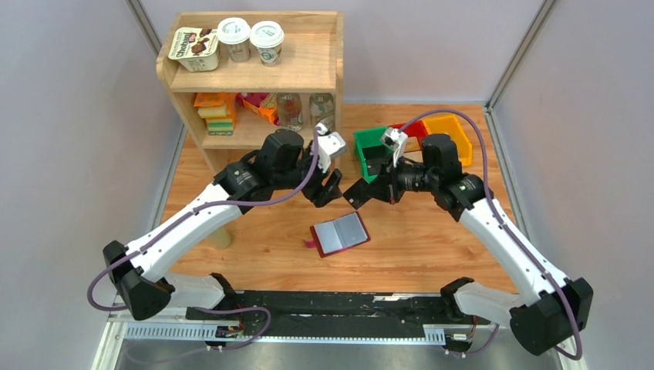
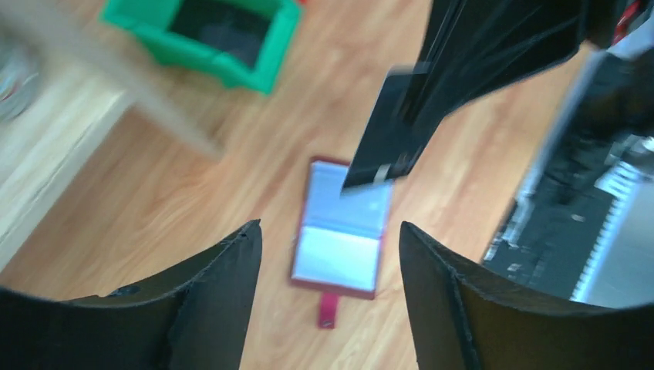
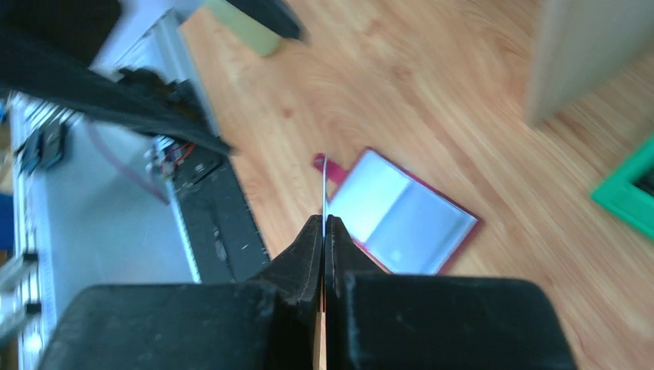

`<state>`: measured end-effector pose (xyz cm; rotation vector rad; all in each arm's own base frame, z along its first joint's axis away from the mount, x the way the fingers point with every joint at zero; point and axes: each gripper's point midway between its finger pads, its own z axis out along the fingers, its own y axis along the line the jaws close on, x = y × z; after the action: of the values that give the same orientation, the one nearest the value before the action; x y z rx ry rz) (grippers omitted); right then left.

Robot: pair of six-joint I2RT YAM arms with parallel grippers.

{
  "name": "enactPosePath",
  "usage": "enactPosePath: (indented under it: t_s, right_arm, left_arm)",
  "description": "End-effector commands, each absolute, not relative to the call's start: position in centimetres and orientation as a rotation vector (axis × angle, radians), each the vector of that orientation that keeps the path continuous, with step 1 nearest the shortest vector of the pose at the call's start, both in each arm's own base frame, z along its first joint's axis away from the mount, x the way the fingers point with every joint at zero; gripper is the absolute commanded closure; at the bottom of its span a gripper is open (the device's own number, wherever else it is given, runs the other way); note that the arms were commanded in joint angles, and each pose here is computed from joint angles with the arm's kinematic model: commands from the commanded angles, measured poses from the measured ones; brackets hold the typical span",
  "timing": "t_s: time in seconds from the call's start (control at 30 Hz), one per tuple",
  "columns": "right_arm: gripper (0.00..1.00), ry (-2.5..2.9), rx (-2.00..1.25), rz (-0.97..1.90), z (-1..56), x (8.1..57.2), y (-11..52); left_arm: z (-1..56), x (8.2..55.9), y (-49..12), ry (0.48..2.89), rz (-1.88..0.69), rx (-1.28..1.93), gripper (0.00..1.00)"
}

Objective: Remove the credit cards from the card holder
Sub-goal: Place the credit card in the storage box.

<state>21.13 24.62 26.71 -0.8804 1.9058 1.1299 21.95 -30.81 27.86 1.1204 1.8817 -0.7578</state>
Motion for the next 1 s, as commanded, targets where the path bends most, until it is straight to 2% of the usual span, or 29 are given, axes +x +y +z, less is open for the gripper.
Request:
enactPosePath:
  t_s: [0.0,0.03,0.23,0.43,0.7,0.83,0.97]
  right_arm:
    - [1.00,2.057,-0.545,0.957,25.1,27.9,22.1]
    - [1.00,2.089,-0.463,0.921,24.6,29.3,21.2]
    - [1.00,2.220,-0.048,0.604,21.1,37.4,15.7]
    - [1.00,2.262,0.064,0.452,18.1,42.3,14.3]
    - [1.00,2.285,0.109,0.494,15.4,47.8,16.2]
    - [1.00,2.322,0.137,0.590,13.7,48.7,17.8]
    - [0.94,2.351,0.137,0.554,12.5,48.5,17.3]
  left_arm:
    - [29.2,26.9,-24.4,1.916,-0.398,0.737,0.22]
    - [29.0,26.8,-23.4,1.922,-0.380,0.693,0.16]
    - [27.5,26.3,-18.8,1.935,-0.273,0.451,0.09]
    - [25.2,23.8,-16.9,1.939,-0.375,0.290,0.06]
    - [23.3,21.7,-15.9,1.973,-0.442,0.240,0.05]
    - [22.9,21.4,-16.4,1.991,-0.473,0.244,0.05]
    - [22.2,21.2,-17.8,2.023,-0.528,0.281,0.05]
